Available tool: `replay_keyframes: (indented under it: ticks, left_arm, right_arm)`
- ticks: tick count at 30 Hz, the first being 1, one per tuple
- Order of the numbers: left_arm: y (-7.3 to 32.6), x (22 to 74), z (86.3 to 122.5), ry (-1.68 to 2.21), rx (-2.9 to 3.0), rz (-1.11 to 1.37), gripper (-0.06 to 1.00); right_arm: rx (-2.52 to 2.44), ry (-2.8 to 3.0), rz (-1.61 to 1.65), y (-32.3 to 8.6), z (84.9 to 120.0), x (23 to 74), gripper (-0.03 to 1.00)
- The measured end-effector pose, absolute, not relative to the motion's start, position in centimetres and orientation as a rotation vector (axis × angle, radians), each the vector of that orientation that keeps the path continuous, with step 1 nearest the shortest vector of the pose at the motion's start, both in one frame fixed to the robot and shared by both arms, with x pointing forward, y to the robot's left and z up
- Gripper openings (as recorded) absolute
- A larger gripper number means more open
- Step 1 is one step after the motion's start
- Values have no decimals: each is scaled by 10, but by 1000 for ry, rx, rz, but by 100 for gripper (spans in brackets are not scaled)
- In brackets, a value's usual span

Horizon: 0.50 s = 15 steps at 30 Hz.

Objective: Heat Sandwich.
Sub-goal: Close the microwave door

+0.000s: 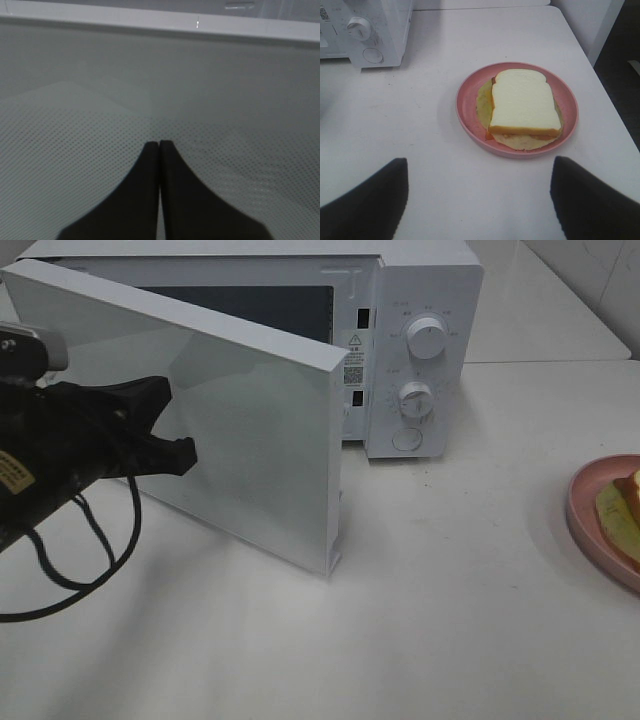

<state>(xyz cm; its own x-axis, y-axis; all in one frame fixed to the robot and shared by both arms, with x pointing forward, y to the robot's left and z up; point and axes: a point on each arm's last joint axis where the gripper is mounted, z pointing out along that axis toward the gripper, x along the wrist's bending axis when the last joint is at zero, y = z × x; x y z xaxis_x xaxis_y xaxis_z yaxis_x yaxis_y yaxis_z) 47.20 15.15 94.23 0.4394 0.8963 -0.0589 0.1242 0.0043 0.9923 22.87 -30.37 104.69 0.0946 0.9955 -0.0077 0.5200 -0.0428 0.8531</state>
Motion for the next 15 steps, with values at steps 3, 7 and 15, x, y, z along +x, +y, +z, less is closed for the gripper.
replay_keyframes:
  ticks: [3,7,15]
  left_arm:
    - [140,479,943,958,1444,775,0]
    - [124,488,944,944,1457,766,0]
    - [98,508,947,927,1484,767,0]
  right_arm:
    - [1657,1514,840,-304,1047,229,75]
    - [1657,1514,840,-304,1047,229,75]
    - [1657,1514,840,-304,1047,229,75]
